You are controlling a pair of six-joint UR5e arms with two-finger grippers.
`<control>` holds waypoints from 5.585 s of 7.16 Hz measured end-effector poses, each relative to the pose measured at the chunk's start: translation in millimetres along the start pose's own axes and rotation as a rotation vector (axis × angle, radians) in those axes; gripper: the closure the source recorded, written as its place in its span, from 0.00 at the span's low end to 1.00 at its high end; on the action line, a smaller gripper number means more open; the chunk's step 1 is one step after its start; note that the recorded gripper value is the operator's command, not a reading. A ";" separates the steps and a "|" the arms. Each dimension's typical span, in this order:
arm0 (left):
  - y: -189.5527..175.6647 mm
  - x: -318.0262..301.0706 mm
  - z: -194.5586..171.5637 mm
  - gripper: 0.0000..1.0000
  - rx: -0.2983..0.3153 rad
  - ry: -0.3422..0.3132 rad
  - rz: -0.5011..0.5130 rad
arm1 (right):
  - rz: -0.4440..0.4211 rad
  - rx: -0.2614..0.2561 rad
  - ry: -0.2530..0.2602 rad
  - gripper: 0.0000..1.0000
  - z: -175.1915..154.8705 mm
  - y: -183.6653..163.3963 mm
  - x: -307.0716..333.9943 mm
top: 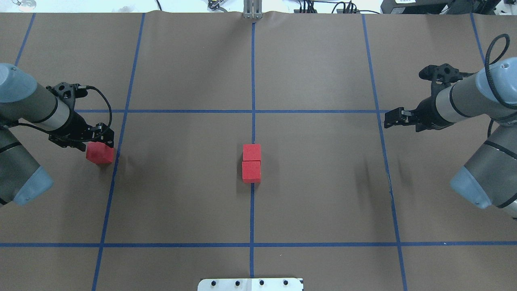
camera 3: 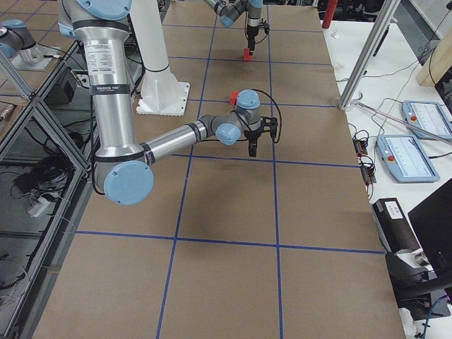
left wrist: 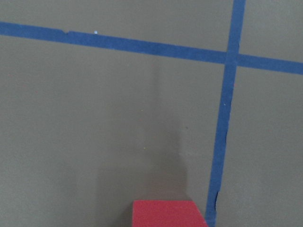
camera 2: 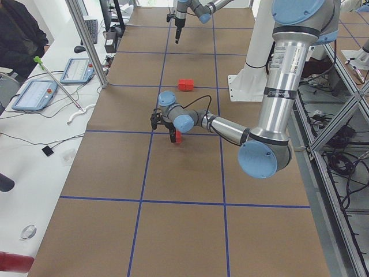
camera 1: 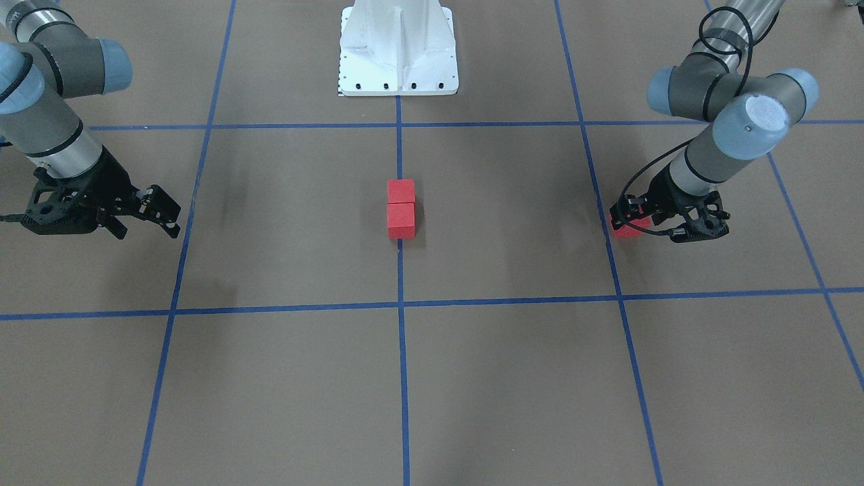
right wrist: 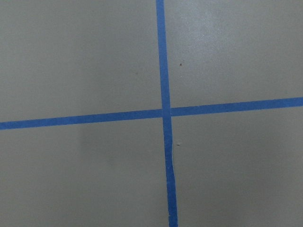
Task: Form red blocks into L shape at center
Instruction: 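Carry the red cube with the left gripper beside the farther center cube, then lower the red cube next to the farther cube and adjust its position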
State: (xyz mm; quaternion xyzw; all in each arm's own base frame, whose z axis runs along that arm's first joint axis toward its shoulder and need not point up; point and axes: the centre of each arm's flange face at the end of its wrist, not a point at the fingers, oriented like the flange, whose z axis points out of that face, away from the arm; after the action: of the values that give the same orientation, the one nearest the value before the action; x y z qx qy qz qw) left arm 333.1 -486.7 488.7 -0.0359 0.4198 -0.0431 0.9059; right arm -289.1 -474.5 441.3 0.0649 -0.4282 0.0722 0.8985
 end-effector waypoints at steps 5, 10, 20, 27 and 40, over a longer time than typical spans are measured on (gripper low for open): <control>3.2 16.0 -33.6 1.00 -0.014 -0.033 -0.043 | 0.001 -0.001 0.003 0.01 2.1 -0.2 0.8; 41.2 152.8 -71.9 1.00 0.023 -0.014 -0.519 | 0.003 -0.002 0.003 0.01 1.8 -0.4 3.6; 20.7 346.2 -15.1 1.00 -0.034 0.019 -1.324 | 0.051 0.000 0.036 0.01 -2.6 -3.1 40.7; 37.9 352.9 2.1 1.00 -0.028 0.029 -1.518 | 0.053 0.003 0.039 0.01 -2.5 -3.2 41.6; 65.5 364.0 20.1 1.00 -0.020 0.042 -1.539 | 0.050 0.002 0.034 0.01 -3.5 -2.5 39.5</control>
State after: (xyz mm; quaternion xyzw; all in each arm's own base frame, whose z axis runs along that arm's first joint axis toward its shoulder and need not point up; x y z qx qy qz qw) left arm 585.9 -460.4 219.3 -0.3253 0.2940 -0.6582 0.6120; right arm -261.4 -473.4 469.7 0.0538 -0.4141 0.0961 0.9036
